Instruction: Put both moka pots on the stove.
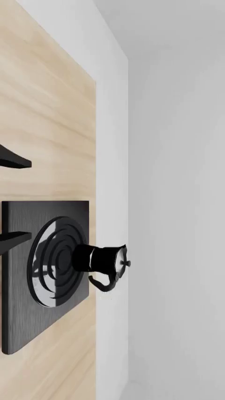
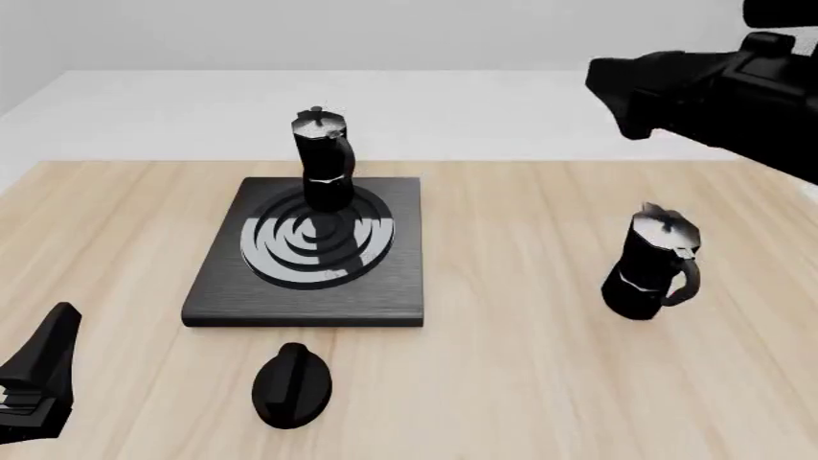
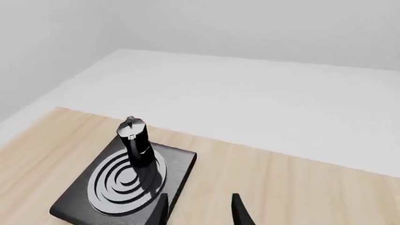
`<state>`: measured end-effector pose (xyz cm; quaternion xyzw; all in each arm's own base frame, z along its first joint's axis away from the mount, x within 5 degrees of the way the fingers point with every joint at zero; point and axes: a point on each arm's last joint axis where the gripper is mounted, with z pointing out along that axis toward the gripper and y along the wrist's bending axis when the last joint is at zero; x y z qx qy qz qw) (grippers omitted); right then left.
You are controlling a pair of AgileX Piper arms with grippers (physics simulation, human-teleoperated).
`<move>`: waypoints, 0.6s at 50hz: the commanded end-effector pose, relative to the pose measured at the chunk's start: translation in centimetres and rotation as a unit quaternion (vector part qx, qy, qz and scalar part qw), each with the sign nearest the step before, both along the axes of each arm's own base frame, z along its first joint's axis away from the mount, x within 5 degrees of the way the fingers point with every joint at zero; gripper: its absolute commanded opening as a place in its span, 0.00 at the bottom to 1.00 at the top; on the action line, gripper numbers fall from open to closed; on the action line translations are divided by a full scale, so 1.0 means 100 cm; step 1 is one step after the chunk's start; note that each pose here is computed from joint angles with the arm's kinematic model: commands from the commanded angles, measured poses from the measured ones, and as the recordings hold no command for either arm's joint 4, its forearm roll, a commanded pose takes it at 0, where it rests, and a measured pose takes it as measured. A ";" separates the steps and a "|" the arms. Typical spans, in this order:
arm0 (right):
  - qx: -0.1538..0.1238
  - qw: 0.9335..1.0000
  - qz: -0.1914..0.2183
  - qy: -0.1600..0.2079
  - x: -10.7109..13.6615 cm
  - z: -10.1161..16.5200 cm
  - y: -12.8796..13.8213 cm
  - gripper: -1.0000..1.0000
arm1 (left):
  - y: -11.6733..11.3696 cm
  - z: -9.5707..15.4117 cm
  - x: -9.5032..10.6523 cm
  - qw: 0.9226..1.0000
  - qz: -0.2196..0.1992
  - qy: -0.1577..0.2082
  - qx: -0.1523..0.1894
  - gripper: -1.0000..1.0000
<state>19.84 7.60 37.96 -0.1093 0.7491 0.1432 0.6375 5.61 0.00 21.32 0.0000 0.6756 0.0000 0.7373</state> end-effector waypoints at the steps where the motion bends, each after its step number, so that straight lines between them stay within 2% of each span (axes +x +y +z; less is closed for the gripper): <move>1: 0.001 0.998 -0.069 -0.006 -0.040 -0.003 -0.039 1.00 | 0.000 0.000 0.000 1.000 0.000 0.000 0.000 1.00; 6: -0.011 0.994 -0.112 -0.007 -0.060 -0.003 -0.057 1.00 | 0.000 0.000 0.000 1.000 0.000 0.000 0.000 1.00; 13: -0.003 0.988 -0.157 -0.005 -0.073 -0.008 -0.070 1.00 | 0.000 0.000 0.000 1.000 0.000 0.000 0.000 1.00; 17: 0.004 0.985 -0.170 0.000 -0.075 -0.012 -0.073 1.00 | 0.000 0.000 0.000 1.000 0.000 0.000 0.000 1.00; 30: -0.010 0.976 -0.218 0.008 -0.080 -0.029 -0.085 1.00 | 0.000 0.000 0.000 1.000 0.000 0.000 0.000 1.00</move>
